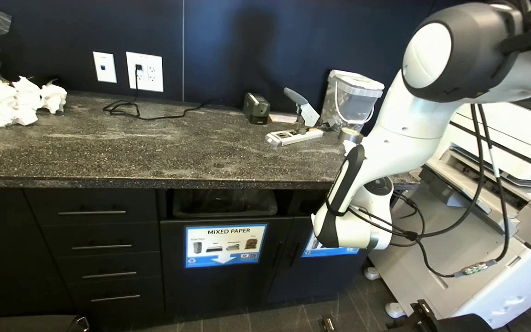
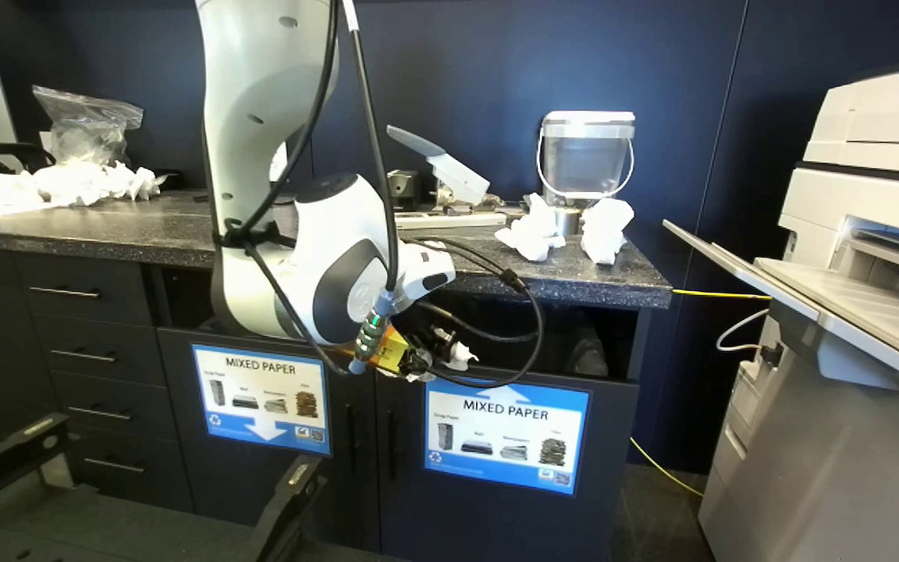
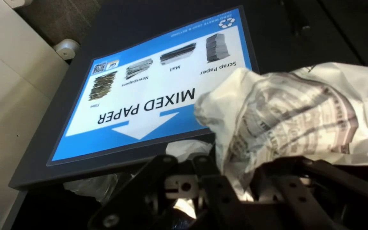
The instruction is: Put the tissues into the rubbish bin.
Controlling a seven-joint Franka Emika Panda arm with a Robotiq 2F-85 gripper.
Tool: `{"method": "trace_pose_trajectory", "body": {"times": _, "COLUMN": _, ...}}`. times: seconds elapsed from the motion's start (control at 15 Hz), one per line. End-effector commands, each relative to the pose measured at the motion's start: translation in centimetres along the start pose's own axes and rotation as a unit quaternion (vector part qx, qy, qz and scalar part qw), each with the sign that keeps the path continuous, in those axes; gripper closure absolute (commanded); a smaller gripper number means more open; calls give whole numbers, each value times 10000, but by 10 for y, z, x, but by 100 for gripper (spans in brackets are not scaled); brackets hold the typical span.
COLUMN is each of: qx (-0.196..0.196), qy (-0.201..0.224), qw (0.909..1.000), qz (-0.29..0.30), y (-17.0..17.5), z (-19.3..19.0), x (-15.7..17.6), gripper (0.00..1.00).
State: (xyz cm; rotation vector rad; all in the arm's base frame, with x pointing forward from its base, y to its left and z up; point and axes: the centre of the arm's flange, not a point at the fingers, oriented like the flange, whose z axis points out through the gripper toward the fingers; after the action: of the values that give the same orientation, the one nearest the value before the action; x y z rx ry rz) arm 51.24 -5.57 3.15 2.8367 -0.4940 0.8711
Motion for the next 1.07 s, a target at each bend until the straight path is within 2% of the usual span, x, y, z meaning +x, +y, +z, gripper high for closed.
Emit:
{"method": "trace_pose_trajectory", "body": {"times": 0.0, "qx": 102, "qy": 501, "qw": 9987, "qz": 62, "y": -4, "z": 40, "x": 11, "gripper": 88}}
{"method": "trace_pose_trajectory", "body": {"times": 0.73, "qx": 260, "qy": 1087, "qw": 9931, "qz": 340, "y": 13, "z": 107, "x": 57, "gripper": 89}}
{"method": "trace_pose_trajectory", "body": {"times": 1.0, "qx": 332, "qy": 1249, "qw": 9905, "qz": 464, "y": 11, "z": 122, "x": 58, "gripper": 88}}
